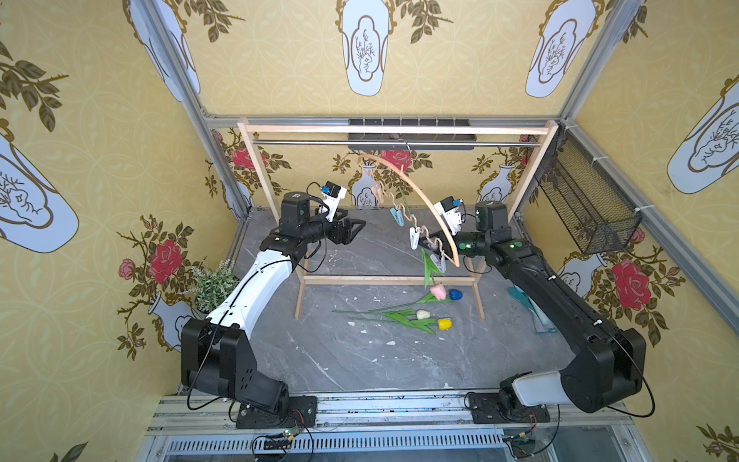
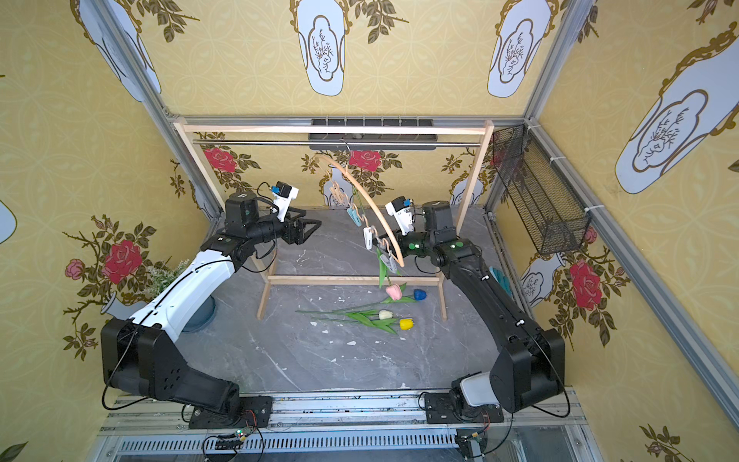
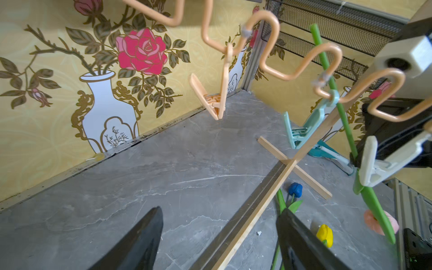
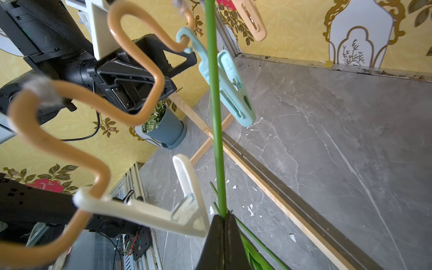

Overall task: Dry the flowers on a clothes hanger
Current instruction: Open the clamp at the hanger.

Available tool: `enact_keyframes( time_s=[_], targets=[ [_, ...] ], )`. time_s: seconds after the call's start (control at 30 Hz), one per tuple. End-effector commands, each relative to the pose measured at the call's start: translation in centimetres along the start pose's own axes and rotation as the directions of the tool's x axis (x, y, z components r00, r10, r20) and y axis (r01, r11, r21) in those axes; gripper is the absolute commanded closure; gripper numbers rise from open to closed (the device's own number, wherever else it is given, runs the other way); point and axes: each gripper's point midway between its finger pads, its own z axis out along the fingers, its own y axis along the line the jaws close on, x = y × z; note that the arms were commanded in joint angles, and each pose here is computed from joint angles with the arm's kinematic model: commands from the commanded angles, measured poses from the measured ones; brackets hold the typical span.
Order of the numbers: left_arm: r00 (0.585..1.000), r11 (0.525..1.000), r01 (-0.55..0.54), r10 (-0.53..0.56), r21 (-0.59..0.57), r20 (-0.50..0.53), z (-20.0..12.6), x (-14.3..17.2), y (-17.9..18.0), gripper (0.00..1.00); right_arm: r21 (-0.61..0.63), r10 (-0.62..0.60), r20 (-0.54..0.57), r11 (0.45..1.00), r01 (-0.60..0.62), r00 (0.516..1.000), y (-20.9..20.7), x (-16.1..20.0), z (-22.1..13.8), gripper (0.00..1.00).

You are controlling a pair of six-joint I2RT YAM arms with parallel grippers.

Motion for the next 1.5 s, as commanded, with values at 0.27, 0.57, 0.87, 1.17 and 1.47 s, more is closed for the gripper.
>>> enact_keyframes(
  time_s=[0.27, 0.57, 0.87, 1.17, 1.47],
  targets=[
    [0.998, 0.992, -0.054, 0.049, 0.115, 0.041, 3.7, -3.1, -1.0, 0.17, 0.0, -0.042, 0.07, 0.999, 0.042, 0.997, 0.1, -2.8, -0.5, 1.0],
    [0.996, 0.991, -0.075, 0.07, 0.113, 0.051, 5.3, -3.9, 0.2, 0.16, -0.033, -0.05, 0.038, 0.998, 0.052, 0.998, -0.6, -4.5, 1.1, 1.0],
    [0.996, 0.988, -0.069, 0.061, 0.137, 0.061, 6.0, -4.1, 0.6, 0.17, -0.027, -0.046, 0.015, 0.999, 0.046, 0.999, -2.1, -5.3, 2.6, 1.0],
    [0.995, 0.984, -0.079, 0.069, 0.162, 0.069, 6.6, -4.7, 0.6, 0.16, -0.045, -0.043, 0.003, 0.998, 0.043, 0.999, -2.0, -5.3, 3.0, 1.0],
    [0.994, 0.975, -0.08, 0.063, 0.206, 0.086, 7.2, -5.6, 0.3, 0.14, -0.064, -0.039, -0.025, 0.997, 0.037, 0.999, -1.6, -4.6, 3.7, 1.0]
  ],
)
